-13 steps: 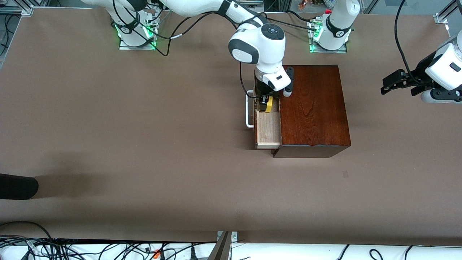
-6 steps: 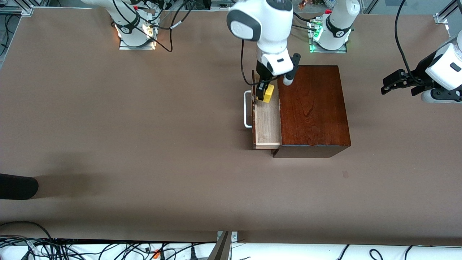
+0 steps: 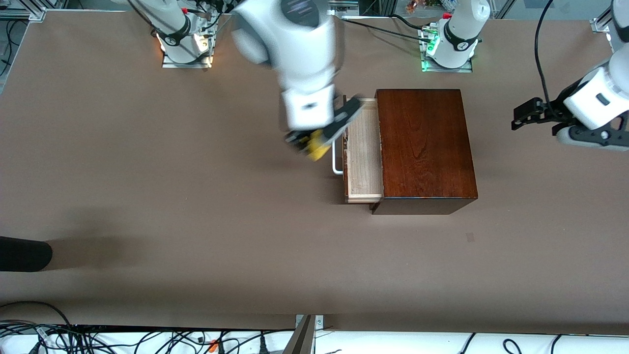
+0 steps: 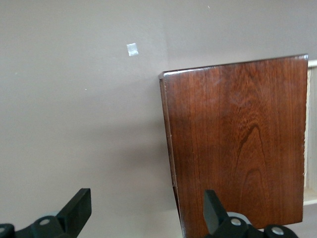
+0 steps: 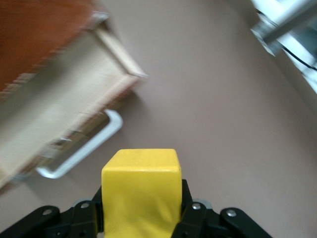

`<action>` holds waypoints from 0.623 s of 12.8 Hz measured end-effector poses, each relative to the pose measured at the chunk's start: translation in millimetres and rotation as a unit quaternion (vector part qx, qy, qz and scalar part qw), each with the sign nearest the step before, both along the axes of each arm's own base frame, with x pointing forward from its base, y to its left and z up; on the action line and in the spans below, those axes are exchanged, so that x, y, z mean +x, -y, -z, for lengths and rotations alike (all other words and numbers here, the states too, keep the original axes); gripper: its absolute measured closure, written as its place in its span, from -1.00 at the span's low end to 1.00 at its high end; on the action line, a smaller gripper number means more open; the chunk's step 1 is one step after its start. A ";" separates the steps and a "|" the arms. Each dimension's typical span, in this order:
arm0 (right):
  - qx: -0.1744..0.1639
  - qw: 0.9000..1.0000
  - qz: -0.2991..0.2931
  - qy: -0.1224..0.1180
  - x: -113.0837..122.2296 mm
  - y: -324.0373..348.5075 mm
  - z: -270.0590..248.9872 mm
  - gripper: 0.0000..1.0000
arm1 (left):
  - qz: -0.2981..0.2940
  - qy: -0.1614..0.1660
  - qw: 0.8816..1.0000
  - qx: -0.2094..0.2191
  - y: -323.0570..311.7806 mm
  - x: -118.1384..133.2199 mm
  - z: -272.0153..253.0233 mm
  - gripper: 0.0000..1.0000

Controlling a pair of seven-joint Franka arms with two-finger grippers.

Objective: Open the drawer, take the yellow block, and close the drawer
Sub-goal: 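Lift the yellow cube out with the right gripper while the left gripper approaches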

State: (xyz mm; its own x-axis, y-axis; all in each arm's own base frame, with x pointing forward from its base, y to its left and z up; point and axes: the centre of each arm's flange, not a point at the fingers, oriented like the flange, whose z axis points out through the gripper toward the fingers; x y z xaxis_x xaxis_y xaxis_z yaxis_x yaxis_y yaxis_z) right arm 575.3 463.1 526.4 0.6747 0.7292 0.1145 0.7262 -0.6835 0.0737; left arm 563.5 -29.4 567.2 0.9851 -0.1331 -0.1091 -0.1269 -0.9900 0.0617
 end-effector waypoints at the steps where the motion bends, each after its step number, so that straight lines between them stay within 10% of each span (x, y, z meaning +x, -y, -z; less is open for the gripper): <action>1: -0.004 1.000 0.027 -0.008 24.5 39.6 -4.2 -0.10 | 0.021 -0.005 1.000 -0.002 12.1 1.8 6.0 -1.00; 5: 0.001 0.990 0.127 -0.065 100.8 191.3 26.0 -0.10 | 0.212 -0.004 0.977 -0.025 133.0 -16.0 9.1 -1.00; 8: -0.019 0.979 0.176 -0.104 114.5 269.7 64.9 -0.10 | 0.311 -0.018 0.948 -0.068 231.1 -20.9 44.0 -1.00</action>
